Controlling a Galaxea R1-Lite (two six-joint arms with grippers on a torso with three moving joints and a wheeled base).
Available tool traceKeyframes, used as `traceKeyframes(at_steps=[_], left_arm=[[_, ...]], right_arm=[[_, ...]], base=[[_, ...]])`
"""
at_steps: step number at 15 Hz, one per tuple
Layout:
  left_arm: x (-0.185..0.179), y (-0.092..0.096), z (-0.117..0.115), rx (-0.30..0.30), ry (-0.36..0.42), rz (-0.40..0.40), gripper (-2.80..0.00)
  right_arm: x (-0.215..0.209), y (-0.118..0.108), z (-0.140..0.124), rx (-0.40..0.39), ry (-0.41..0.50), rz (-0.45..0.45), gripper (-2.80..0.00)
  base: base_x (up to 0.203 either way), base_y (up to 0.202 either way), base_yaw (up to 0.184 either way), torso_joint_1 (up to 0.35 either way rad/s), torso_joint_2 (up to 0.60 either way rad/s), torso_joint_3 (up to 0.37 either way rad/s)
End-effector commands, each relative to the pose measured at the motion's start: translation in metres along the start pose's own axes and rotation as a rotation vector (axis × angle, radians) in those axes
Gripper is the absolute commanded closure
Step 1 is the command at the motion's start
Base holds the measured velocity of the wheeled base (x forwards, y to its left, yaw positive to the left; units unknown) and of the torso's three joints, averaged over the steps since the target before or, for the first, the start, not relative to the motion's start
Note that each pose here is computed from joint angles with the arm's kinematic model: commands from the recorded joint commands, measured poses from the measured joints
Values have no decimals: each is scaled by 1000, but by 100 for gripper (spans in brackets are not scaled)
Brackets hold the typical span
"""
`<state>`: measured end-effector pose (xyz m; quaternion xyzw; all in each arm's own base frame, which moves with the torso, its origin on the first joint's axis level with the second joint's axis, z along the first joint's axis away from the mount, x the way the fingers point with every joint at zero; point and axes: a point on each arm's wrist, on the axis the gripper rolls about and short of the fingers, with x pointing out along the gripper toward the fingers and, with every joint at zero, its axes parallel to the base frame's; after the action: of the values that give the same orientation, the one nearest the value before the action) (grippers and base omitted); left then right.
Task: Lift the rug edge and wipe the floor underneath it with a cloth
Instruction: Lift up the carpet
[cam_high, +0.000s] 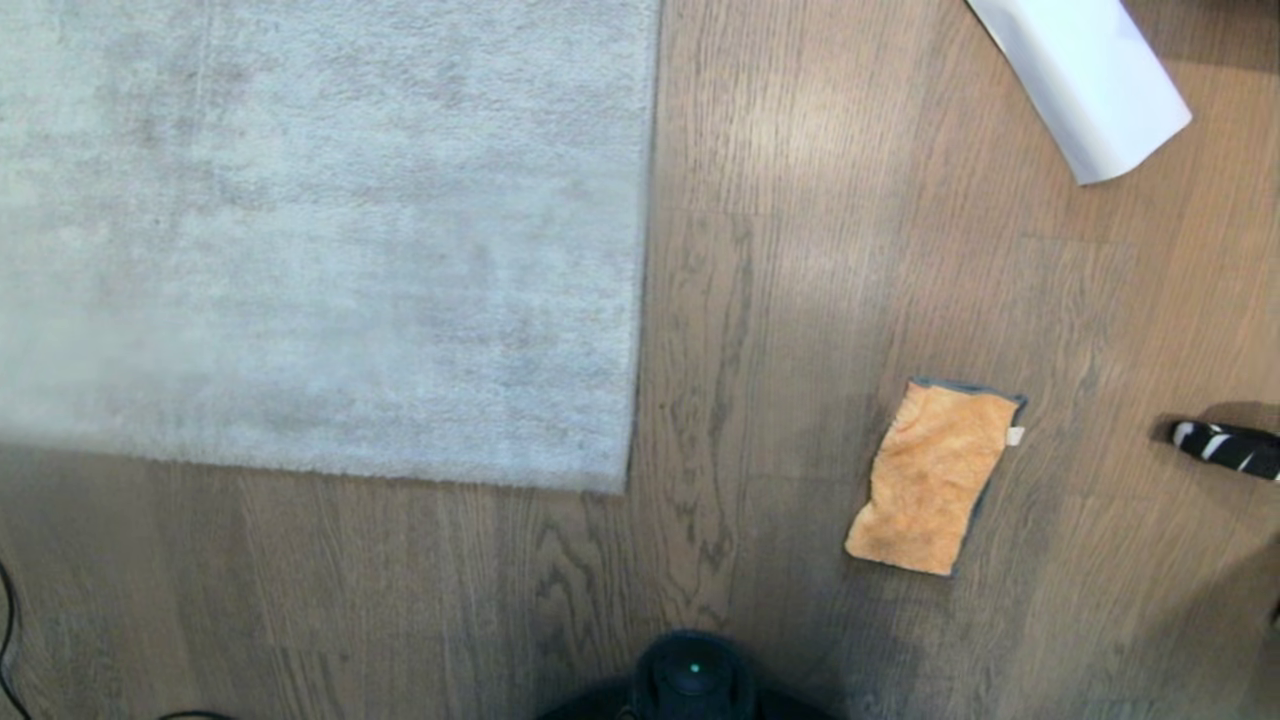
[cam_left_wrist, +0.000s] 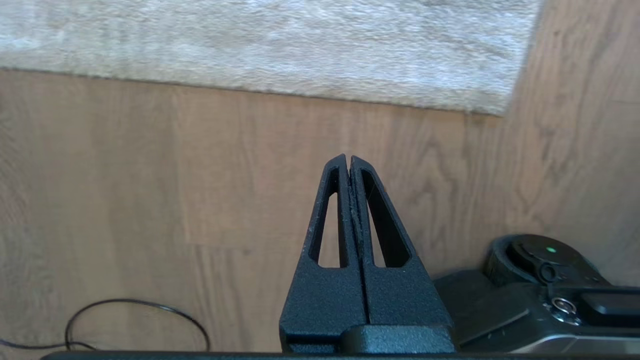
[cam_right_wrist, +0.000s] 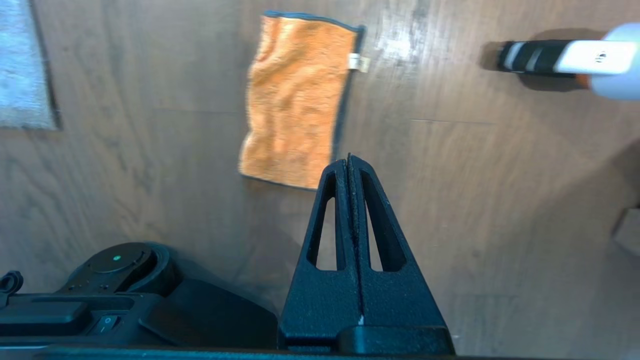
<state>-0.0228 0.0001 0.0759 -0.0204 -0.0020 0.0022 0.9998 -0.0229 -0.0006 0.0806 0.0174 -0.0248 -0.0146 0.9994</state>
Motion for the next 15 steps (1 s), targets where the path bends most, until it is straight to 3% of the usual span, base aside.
traceKeyframes(at_steps=[1,8,15], left_arm=[[0,0,0,-1,-1,0,0],[0,0,0,-1,1,0,0],[0,0,0,1,1,0,0]], right_arm=[[0,0,0,1,-1,0,0],[0,0,0,1,0,1,0],[0,0,0,0,0,0,0]], base=[[0,-198,2,2,2,6],[0,-184,0,5,3,4],[0,-11,0,1,0,1]])
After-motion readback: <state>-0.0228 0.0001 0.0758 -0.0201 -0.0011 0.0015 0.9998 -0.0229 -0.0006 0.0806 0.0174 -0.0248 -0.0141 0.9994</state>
